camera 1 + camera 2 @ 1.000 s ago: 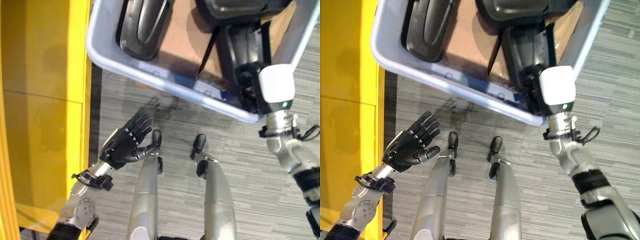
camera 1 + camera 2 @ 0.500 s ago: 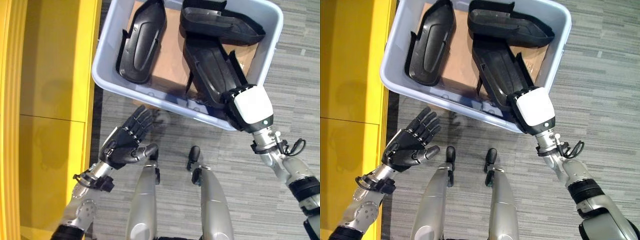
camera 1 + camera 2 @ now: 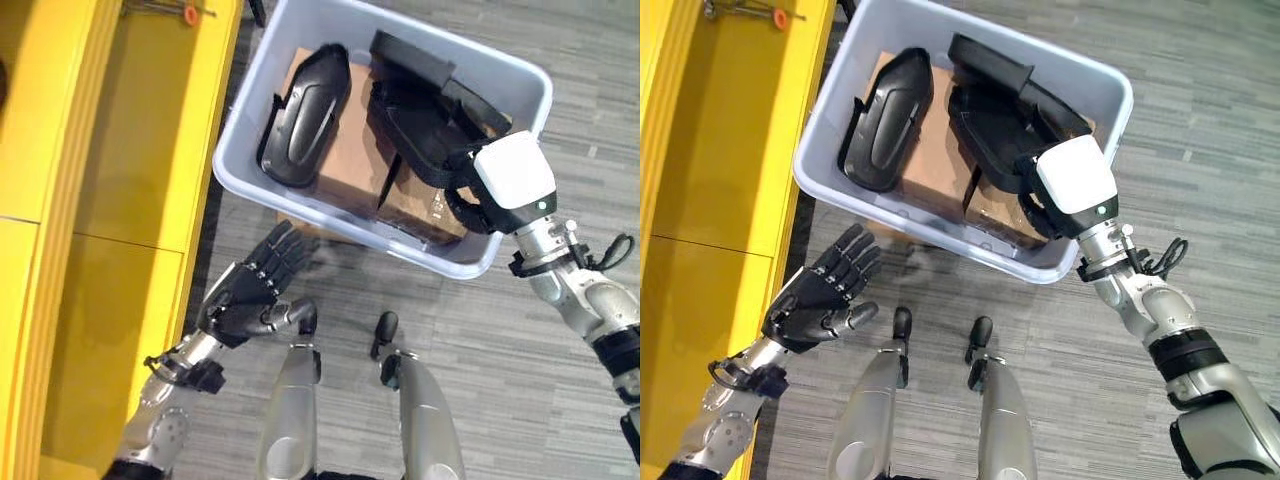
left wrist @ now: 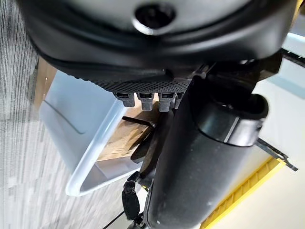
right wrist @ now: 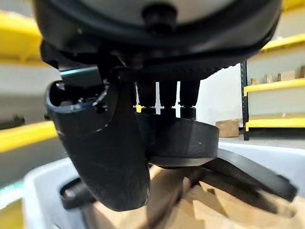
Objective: Move parts from the plastic box to the shelf.
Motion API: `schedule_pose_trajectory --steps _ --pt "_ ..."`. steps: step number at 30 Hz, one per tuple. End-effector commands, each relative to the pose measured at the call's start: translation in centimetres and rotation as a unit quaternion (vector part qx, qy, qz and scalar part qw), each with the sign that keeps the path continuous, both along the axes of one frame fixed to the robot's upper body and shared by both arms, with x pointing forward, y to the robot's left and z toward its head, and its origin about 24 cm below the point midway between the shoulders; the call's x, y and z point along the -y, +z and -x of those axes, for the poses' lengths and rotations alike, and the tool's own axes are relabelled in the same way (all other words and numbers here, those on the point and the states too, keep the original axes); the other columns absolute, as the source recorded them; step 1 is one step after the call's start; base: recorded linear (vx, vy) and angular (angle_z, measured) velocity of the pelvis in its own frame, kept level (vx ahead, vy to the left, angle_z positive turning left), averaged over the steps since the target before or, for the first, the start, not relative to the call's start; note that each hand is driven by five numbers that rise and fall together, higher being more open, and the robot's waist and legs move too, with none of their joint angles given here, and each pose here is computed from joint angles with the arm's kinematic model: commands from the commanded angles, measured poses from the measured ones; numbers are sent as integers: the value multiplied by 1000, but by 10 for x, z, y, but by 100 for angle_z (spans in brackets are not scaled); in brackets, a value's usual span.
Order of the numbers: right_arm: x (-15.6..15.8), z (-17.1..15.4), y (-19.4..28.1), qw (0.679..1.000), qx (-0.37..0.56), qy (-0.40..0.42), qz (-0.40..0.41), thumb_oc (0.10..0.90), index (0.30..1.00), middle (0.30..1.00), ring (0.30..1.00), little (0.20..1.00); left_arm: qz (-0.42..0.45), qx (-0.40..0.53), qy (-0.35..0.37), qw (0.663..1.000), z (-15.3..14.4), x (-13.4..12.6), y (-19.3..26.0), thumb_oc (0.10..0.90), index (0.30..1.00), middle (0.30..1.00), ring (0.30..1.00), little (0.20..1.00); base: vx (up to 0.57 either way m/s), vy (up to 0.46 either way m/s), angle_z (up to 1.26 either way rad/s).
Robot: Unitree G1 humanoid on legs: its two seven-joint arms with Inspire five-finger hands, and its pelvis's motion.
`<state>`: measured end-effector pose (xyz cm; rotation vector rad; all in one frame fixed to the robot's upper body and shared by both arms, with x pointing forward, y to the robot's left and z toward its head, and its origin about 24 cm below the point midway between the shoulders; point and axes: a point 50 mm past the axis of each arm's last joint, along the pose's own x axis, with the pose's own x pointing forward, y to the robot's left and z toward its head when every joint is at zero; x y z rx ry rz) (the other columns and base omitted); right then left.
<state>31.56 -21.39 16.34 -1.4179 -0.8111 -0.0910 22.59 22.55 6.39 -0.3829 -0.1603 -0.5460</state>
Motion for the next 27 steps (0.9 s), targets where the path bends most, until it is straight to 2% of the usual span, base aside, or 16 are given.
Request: schedule_pose_trajectory --steps 1,8,19,27 --pt "-18 14 62 986 131 92 -50 400 300 300 300 300 33 115 -56 991 5 21 36 900 1000 1000 1000 1000 52 85 0" --pt "-43 34 40 974 64 173 -133 400 300 300 300 300 45 118 -54 991 4 32 33 900 1000 1000 1000 1000 30 93 -3" --pt "-39 55 23 968 20 180 -176 400 300 300 300 300 74 98 -64 990 13 38 19 900 1000 1000 1000 1000 65 85 -4" --pt "-37 67 15 940 -2 206 -271 400 300 300 300 300 66 74 -38 994 18 35 10 900 1000 1000 1000 1000 81 40 -3"
